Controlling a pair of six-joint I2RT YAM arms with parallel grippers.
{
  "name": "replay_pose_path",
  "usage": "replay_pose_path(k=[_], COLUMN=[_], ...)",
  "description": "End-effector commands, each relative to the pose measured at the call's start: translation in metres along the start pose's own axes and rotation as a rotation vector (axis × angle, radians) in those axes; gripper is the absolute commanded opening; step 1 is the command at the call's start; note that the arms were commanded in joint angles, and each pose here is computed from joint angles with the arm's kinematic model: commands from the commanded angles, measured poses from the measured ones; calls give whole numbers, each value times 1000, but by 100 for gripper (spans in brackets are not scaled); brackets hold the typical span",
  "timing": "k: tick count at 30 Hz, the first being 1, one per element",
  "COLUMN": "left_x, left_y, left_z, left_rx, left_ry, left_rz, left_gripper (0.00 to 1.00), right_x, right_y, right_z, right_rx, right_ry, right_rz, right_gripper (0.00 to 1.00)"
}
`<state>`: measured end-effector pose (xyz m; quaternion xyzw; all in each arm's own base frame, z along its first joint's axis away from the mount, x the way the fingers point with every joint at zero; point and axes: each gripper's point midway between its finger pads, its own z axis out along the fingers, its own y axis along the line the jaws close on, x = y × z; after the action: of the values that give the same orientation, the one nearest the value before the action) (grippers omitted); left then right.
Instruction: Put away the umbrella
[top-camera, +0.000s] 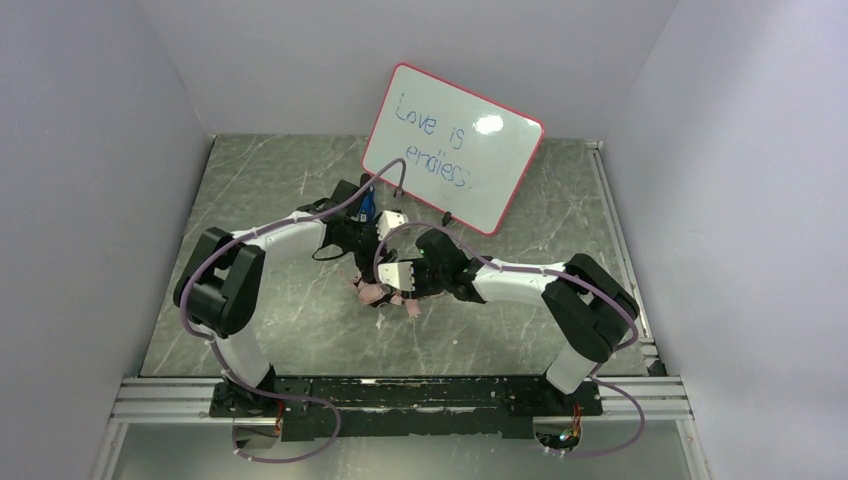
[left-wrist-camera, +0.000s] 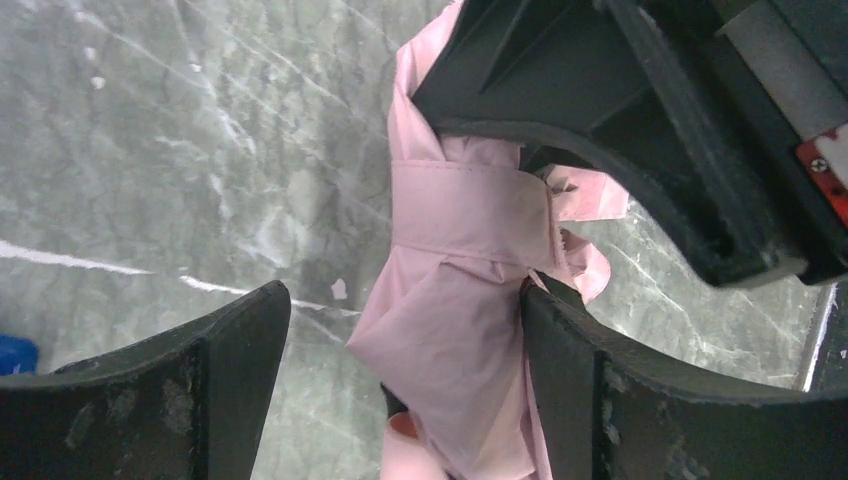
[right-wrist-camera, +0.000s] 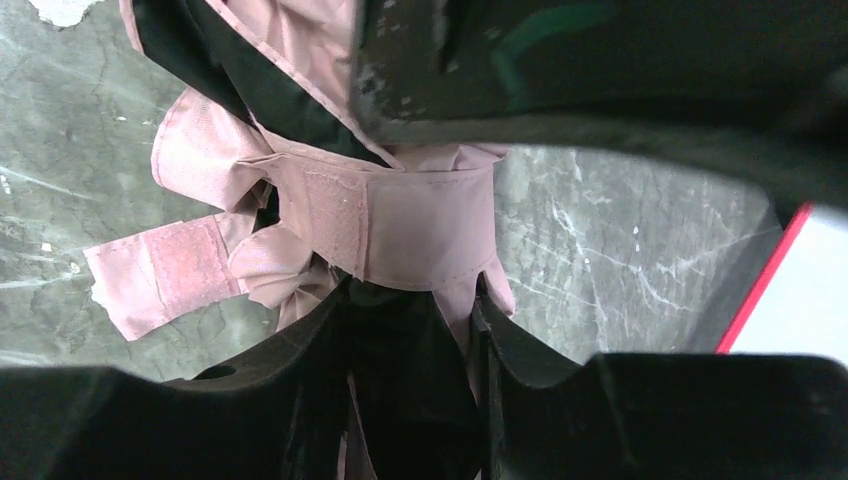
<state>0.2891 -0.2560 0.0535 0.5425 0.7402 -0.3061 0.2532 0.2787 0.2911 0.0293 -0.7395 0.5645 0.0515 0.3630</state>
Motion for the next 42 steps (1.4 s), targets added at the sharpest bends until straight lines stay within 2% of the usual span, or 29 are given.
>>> replay_pose_path(k=[1,9,11,14,16,22,25,28,30,33,37,39,40,42], left_x=[24,44,50,56,60,69,78,85,86,87,88,87,87,86], left_y=[-28,-41,-38,-31,-30,-38,-38,-38,-40,-42,-42,-42,-41,-38], left_z=[17,28,26,23,22,29,36,41,43,45,46,46,46,45], left_rx=[96,140,115,55,35,46,52,66,83,91,89,84,72,52], left_ry=[92,184,205,228,244,293,330,359,362,367,369,369,373,376], left_rz=[17,11,13,10,3,17,-1,-17,-22,-23,-23,-23,-28,-28], left_gripper=[88,86,81,69,65,64,72,72,65,49,37,14,6,5], right_x=[56,56,56,56,55,50,43,39,37,35,29,27,26,23], right_y=[45,45,45,44,43,41,37,35,35,36,35,35,34,32], right_z=[-1,-3,-3,-4,-5,-5,-6,-7,-7,-8,-8,-8,-8,-10], right_rx=[-110,-107,-106,-101,-92,-75,-62,-53,-48,-49,-46,-43,-41,-31], right_ry=[195,197,201,203,197,172,146,128,121,110,87,77,75,66], right_rz=[71,72,69,67,66,67,61,56,55,56,59,59,61,67], right_gripper=[18,18,18,18,18,18,19,19,19,19,19,20,21,27])
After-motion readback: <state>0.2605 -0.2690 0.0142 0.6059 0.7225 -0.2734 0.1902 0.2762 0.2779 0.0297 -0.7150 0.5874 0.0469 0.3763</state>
